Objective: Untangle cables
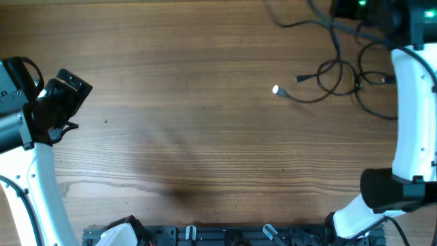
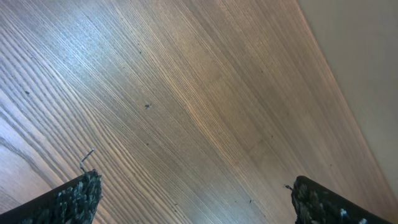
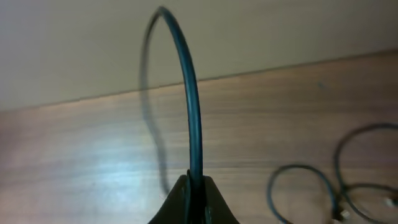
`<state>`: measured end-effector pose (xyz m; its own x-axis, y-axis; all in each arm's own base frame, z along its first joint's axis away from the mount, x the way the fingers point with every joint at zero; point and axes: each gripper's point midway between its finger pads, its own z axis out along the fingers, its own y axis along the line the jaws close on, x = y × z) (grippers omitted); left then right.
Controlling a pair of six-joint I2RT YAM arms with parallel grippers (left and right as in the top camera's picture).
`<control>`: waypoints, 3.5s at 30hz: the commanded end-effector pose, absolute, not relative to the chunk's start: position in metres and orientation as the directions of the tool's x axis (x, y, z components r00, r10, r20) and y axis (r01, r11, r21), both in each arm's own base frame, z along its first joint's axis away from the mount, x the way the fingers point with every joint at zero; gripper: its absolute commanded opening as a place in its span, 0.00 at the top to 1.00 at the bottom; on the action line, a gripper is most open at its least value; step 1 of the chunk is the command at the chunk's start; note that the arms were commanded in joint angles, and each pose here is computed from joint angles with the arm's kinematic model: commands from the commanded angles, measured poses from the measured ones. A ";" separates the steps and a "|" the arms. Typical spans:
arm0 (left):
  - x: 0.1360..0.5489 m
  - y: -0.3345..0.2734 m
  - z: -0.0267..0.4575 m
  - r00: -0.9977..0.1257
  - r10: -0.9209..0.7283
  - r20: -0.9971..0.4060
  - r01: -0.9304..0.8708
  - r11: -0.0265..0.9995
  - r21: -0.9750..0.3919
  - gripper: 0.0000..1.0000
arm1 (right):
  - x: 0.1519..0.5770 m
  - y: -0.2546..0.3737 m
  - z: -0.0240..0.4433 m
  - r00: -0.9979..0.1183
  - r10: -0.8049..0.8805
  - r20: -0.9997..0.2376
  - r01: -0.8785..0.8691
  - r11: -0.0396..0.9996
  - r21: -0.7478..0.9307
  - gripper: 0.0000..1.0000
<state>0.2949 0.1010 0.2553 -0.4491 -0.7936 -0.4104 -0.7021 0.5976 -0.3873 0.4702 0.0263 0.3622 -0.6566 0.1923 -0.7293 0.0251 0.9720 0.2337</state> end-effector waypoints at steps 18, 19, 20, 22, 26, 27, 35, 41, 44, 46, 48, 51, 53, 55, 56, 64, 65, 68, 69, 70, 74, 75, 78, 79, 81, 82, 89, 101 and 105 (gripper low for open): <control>0.295 0.104 0.257 -0.439 -0.796 -0.417 -0.706 0.593 -0.387 0.00 | 0.429 -0.182 0.349 -0.465 0.535 -0.705 0.619 0.766 0.173 0.09; 0.295 0.104 0.257 -0.439 -0.796 -0.417 -0.706 0.593 -0.387 0.00 | 0.429 -0.178 0.347 -0.474 0.537 -0.698 0.606 0.774 0.184 0.08; 0.295 0.104 0.257 -0.439 -0.796 -0.417 -0.706 0.593 -0.387 0.00 | 0.431 -0.171 0.346 -0.487 0.542 -0.685 0.583 0.785 0.207 0.08; 0.295 0.104 0.257 -0.439 -0.796 -0.417 -0.706 0.593 -0.387 0.00 | 0.440 -0.140 0.345 -0.561 0.513 -0.650 0.440 0.849 0.292 0.08; 0.295 0.104 0.257 -0.439 -0.796 -0.417 -0.706 0.593 -0.387 0.00 | 0.445 -0.065 0.348 -0.690 0.348 -0.635 0.138 0.924 0.356 0.06; 0.295 0.104 0.257 -0.439 -0.796 -0.417 -0.706 0.593 -0.387 0.00 | 0.444 -0.049 0.350 -0.704 0.308 -0.640 0.091 0.933 0.349 0.06; 0.295 0.104 0.257 -0.439 -0.796 -0.417 -0.706 0.593 -0.387 0.00 | 0.393 0.038 0.379 -0.731 0.058 -0.680 -0.125 0.968 0.216 0.00; 0.295 0.104 0.257 -0.439 -0.796 -0.417 -0.706 0.593 -0.387 0.00 | 0.335 0.039 0.399 -0.739 0.072 -0.670 -0.109 0.969 0.223 0.00; 0.295 0.104 0.257 -0.439 -0.796 -0.418 -0.706 0.593 -0.387 0.00 | 0.323 0.036 0.404 -0.740 0.148 -0.656 -0.041 0.964 0.263 0.00; 0.295 0.104 0.257 -0.439 -0.796 -0.417 -0.706 0.593 -0.387 0.00 | 0.324 0.034 0.402 -0.743 0.147 -0.653 -0.032 0.966 0.255 0.00; 0.295 0.104 0.257 -0.439 -0.796 -0.417 -0.706 0.593 -0.387 0.00 | 0.325 0.032 0.400 -0.745 0.148 -0.651 -0.023 0.969 0.247 0.00; 0.295 0.104 0.257 -0.439 -0.796 -0.417 -0.706 0.593 -0.387 0.00 | 0.325 0.032 0.398 -0.753 0.147 -0.641 -0.020 0.969 0.246 0.00; 0.295 0.104 0.257 -0.439 -0.796 -0.417 -0.706 0.593 -0.387 0.00 | 0.324 0.032 0.397 -0.755 0.134 -0.642 -0.027 0.972 0.235 0.00; 0.295 0.104 0.257 -0.439 -0.796 -0.417 -0.706 0.593 -0.387 0.00 | 0.324 0.032 0.397 -0.755 0.134 -0.642 -0.027 0.972 0.235 0.00; 0.295 0.104 0.257 -0.439 -0.796 -0.417 -0.706 0.593 -0.387 0.00 | 0.324 0.032 0.397 -0.755 0.134 -0.642 -0.027 0.972 0.235 0.00; 0.295 0.104 0.257 -0.439 -0.796 -0.417 -0.706 0.593 -0.387 0.00 | 0.326 0.022 0.398 -0.743 0.135 -0.656 0.009 0.981 0.192 0.00; 0.295 0.104 0.257 -0.439 -0.796 -0.417 -0.706 0.593 -0.387 0.00 | 0.326 0.019 0.400 -0.735 0.135 -0.665 0.016 0.983 0.182 0.00; 0.295 0.104 0.257 -0.439 -0.796 -0.417 -0.706 0.593 -0.387 0.00 | 0.327 0.013 0.412 -0.690 0.135 -0.711 0.033 0.987 0.155 0.00; 0.295 0.104 0.257 -0.439 -0.796 -0.417 -0.706 0.593 -0.387 0.00 | 0.328 0.012 0.416 -0.668 0.136 -0.732 0.030 0.987 0.156 0.00; 0.295 0.104 0.257 -0.439 -0.796 -0.417 -0.706 0.593 -0.387 0.00 | 0.328 0.013 0.418 -0.652 0.139 -0.745 0.028 0.987 0.160 0.00; 0.295 0.104 0.257 -0.439 -0.796 -0.417 -0.706 0.593 -0.387 0.00 | 0.333 0.013 0.412 -0.572 0.134 -0.810 0.007 0.987 0.158 0.00; 0.295 0.104 0.257 -0.439 -0.796 -0.417 -0.706 0.593 -0.387 0.00 | 0.333 0.012 0.407 -0.546 0.133 -0.827 0.005 0.988 0.155 0.00; 0.295 0.104 0.257 -0.439 -0.796 -0.417 -0.706 0.593 -0.387 0.00 | 0.330 0.012 0.396 -0.499 0.131 -0.857 -0.005 0.988 0.154 0.00; 0.295 0.104 0.257 -0.439 -0.796 -0.417 -0.706 0.593 -0.387 0.00 | 0.328 0.013 0.392 -0.486 0.134 -0.864 -0.007 0.988 0.157 0.00; 0.295 0.104 0.257 -0.439 -0.796 -0.418 -0.706 0.593 -0.387 0.00 | 0.325 0.015 0.386 -0.450 0.133 -0.883 -0.024 0.987 0.161 0.00; 0.295 0.104 0.257 -0.439 -0.796 -0.417 -0.706 0.593 -0.387 0.00 | 0.323 0.015 0.383 -0.434 0.132 -0.891 -0.031 0.986 0.162 0.00; 0.295 0.104 0.257 -0.439 -0.796 -0.417 -0.706 0.593 -0.387 0.00 | 0.306 0.015 0.366 -0.320 0.132 -0.938 -0.050 0.987 0.155 0.00; 0.295 0.104 0.257 -0.439 -0.796 -0.417 -0.706 0.593 -0.387 0.00 | 0.266 0.016 0.326 -0.017 0.045 -0.999 -0.095 0.994 0.046 0.00; 0.295 0.104 0.257 -0.439 -0.796 -0.418 -0.706 0.593 -0.387 0.00 | 0.253 0.016 0.295 0.043 -0.002 -0.999 -0.095 0.995 -0.006 0.00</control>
